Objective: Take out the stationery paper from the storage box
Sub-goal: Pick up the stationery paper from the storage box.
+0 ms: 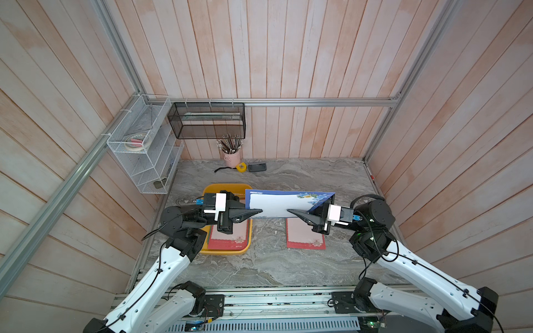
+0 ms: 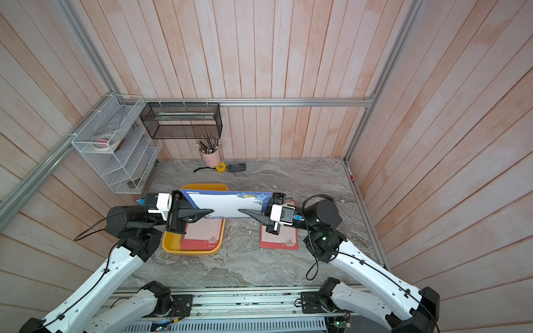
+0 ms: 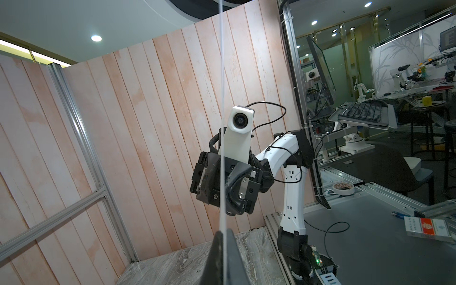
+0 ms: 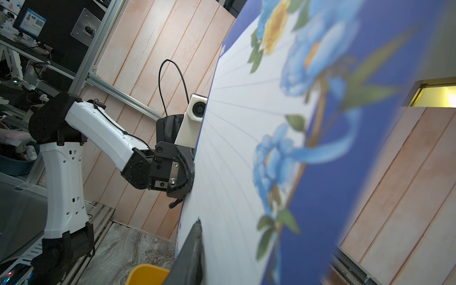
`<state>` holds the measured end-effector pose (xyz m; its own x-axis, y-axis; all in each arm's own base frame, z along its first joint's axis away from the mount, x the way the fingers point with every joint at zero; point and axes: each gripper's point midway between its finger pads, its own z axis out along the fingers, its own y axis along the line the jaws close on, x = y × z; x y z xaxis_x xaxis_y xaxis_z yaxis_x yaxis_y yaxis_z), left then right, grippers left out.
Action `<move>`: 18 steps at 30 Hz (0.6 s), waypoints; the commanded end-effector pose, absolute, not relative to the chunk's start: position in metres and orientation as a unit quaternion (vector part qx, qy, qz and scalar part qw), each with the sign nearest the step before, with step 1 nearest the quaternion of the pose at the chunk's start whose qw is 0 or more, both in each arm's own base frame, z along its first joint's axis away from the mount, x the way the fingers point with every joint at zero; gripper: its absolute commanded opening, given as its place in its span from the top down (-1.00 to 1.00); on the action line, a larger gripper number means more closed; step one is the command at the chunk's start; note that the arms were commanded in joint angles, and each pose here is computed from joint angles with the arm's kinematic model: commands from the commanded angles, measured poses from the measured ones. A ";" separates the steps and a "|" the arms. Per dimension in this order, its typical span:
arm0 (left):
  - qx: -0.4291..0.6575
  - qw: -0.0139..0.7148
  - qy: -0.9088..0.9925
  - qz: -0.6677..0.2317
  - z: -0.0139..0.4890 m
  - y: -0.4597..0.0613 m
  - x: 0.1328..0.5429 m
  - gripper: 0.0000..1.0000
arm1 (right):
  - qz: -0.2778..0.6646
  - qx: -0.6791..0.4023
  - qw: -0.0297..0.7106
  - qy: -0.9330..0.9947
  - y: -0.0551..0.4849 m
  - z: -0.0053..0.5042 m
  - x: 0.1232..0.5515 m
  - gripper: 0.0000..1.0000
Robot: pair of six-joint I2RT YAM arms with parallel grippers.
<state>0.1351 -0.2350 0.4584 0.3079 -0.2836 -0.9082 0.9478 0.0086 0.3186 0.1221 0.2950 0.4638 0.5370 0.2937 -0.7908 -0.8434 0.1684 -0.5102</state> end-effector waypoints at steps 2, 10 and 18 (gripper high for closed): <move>0.500 0.637 0.325 -0.488 0.463 -0.234 0.134 1.00 | 0.389 -0.508 0.721 0.265 0.294 0.465 0.123 0.57; 0.496 0.645 0.325 -0.482 0.464 -0.233 0.135 1.00 | 0.385 -0.510 0.722 0.266 0.296 0.464 0.125 1.00; 0.481 0.678 0.318 -0.455 0.467 -0.228 0.138 0.80 | 0.383 -0.502 0.728 0.268 0.295 0.462 0.127 1.00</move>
<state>0.1394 -0.2326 0.4617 0.3319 -0.2972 -0.8953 0.9426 0.0676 0.3270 0.1242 0.2965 0.4620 0.5598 0.2860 -0.7777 -0.8285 0.1792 -0.5305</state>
